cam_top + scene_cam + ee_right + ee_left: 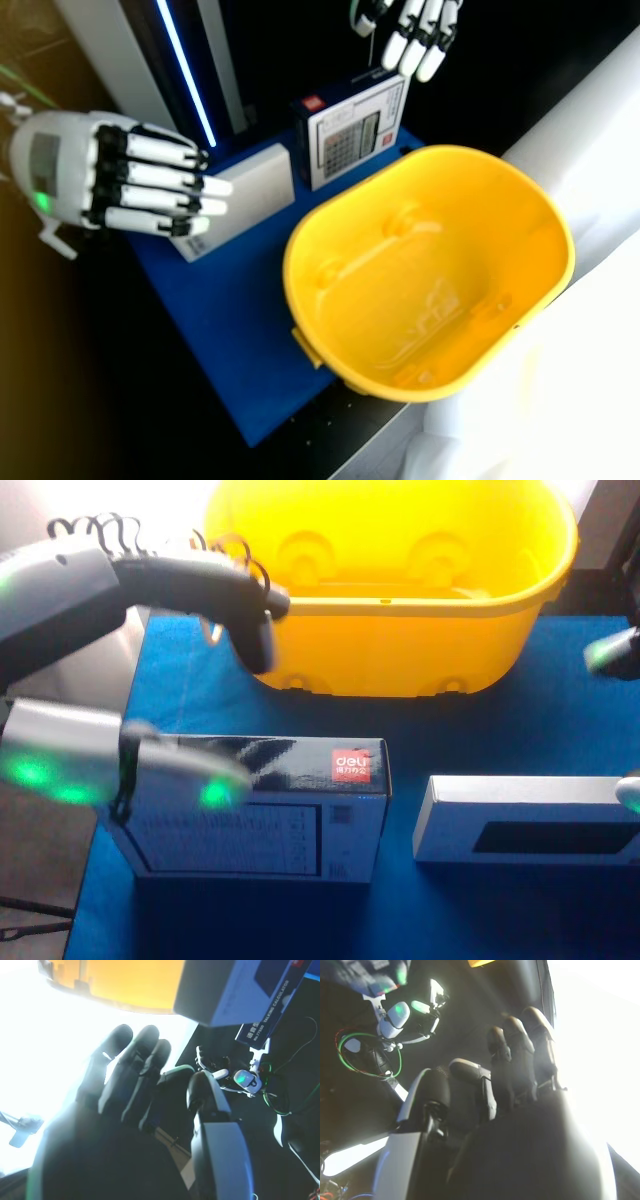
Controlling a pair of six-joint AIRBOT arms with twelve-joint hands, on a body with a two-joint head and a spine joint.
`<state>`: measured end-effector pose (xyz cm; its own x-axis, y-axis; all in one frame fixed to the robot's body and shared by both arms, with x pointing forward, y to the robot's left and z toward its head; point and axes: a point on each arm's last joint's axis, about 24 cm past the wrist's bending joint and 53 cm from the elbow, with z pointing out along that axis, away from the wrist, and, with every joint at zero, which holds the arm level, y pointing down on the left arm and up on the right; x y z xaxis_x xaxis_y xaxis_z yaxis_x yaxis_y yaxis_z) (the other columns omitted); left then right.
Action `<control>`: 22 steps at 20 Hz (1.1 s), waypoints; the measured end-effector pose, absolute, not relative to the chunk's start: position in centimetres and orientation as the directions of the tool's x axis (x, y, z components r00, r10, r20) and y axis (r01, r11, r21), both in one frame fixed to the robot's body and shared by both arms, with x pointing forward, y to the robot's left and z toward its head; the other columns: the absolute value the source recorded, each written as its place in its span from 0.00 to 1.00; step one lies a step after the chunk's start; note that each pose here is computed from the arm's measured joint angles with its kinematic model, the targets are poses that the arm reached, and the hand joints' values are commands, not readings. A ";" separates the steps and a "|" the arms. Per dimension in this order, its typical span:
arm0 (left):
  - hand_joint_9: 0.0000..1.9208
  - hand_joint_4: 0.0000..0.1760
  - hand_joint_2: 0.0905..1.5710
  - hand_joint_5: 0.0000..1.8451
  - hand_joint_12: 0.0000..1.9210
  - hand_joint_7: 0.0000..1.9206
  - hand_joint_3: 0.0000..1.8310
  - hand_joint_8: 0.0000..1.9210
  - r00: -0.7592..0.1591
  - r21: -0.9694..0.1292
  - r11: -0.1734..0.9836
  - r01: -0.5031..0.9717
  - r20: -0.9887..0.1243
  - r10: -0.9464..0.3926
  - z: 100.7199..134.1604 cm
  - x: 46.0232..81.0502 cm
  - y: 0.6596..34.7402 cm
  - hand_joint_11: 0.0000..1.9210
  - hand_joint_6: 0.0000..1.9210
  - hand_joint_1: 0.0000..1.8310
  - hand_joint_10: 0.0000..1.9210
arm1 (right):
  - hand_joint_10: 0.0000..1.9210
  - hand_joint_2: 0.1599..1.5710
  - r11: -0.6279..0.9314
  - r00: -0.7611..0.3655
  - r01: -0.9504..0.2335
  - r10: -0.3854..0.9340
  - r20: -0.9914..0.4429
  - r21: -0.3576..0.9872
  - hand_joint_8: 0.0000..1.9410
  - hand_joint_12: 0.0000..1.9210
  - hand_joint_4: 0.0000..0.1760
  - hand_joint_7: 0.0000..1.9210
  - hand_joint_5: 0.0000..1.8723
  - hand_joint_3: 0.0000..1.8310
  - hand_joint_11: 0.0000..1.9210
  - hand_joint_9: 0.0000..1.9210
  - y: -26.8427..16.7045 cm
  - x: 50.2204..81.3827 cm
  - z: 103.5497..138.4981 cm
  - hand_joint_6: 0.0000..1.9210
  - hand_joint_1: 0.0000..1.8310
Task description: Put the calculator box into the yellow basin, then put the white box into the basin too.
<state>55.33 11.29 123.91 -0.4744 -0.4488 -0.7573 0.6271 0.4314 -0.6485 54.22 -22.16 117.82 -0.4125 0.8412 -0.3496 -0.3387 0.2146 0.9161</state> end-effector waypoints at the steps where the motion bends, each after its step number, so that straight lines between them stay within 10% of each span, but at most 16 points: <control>1: 0.33 0.14 0.52 0.31 0.47 0.29 0.00 0.00 -0.474 -0.646 0.431 0.630 -0.760 -0.445 123.9 55.3 11.2 0.14 0.00 0.36 0.03 | 0.29 0.52 0.215 -0.412 -0.338 0.842 -0.349 0.916 0.14 0.65 0.00 0.34 0.35 0.00 0.13 0.28 -22.2 54.2 117.8 0.08 0.50; 4: 0.33 0.09 0.51 0.31 0.45 0.29 0.00 0.00 -0.474 -0.652 0.431 0.624 -0.754 -0.455 124.0 55.4 11.4 0.13 0.00 0.37 0.01 | 0.28 0.51 0.215 -0.412 -0.339 0.842 -0.350 0.916 0.13 0.63 0.00 0.35 0.35 0.00 0.13 0.28 -22.2 54.2 117.8 0.07 0.49; 12: 0.24 0.49 0.51 0.26 0.52 0.25 0.00 0.00 -0.491 -0.655 0.464 0.596 -0.755 -0.435 122.5 56.0 11.4 0.01 0.00 0.34 0.00 | 0.13 0.40 0.217 -0.390 -0.324 0.856 -0.340 0.921 0.01 0.59 0.00 0.37 0.35 0.00 0.09 0.31 -22.7 54.7 117.3 0.00 0.49; 17: 0.26 0.31 0.52 0.26 0.65 0.26 0.00 0.00 -0.565 -0.683 0.516 0.517 -0.725 -0.394 118.4 56.6 11.5 0.00 0.00 0.36 0.01 | 0.14 0.40 0.247 -0.419 -0.231 0.848 -0.326 0.941 0.01 0.65 0.00 0.36 0.33 0.00 0.07 0.29 -22.5 55.1 113.9 0.00 0.44; 19: 0.28 0.08 0.54 0.27 0.67 0.27 0.01 0.01 -0.585 -0.696 0.526 0.489 -0.709 -0.394 117.3 56.9 11.7 0.01 0.00 0.37 0.02 | 0.14 0.39 0.255 -0.438 -0.191 0.842 -0.315 0.948 0.00 0.64 0.00 0.36 0.34 0.00 0.08 0.29 -22.1 54.9 112.5 0.00 0.41; 22: 0.28 0.27 0.54 0.27 0.69 0.27 0.00 0.00 -0.610 -0.707 0.532 0.466 -0.692 -0.386 116.1 56.7 11.5 0.00 0.00 0.38 0.02 | 0.14 0.38 0.257 -0.456 -0.163 0.836 -0.304 0.952 0.01 0.67 0.00 0.37 0.35 0.00 0.06 0.30 -21.7 54.7 111.4 0.01 0.41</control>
<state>56.72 11.51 116.09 -0.6095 -0.3860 -0.6925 0.4662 0.5319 -0.7069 54.74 -21.68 111.40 -0.4561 0.8364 -0.3040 -0.1633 0.2571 0.9525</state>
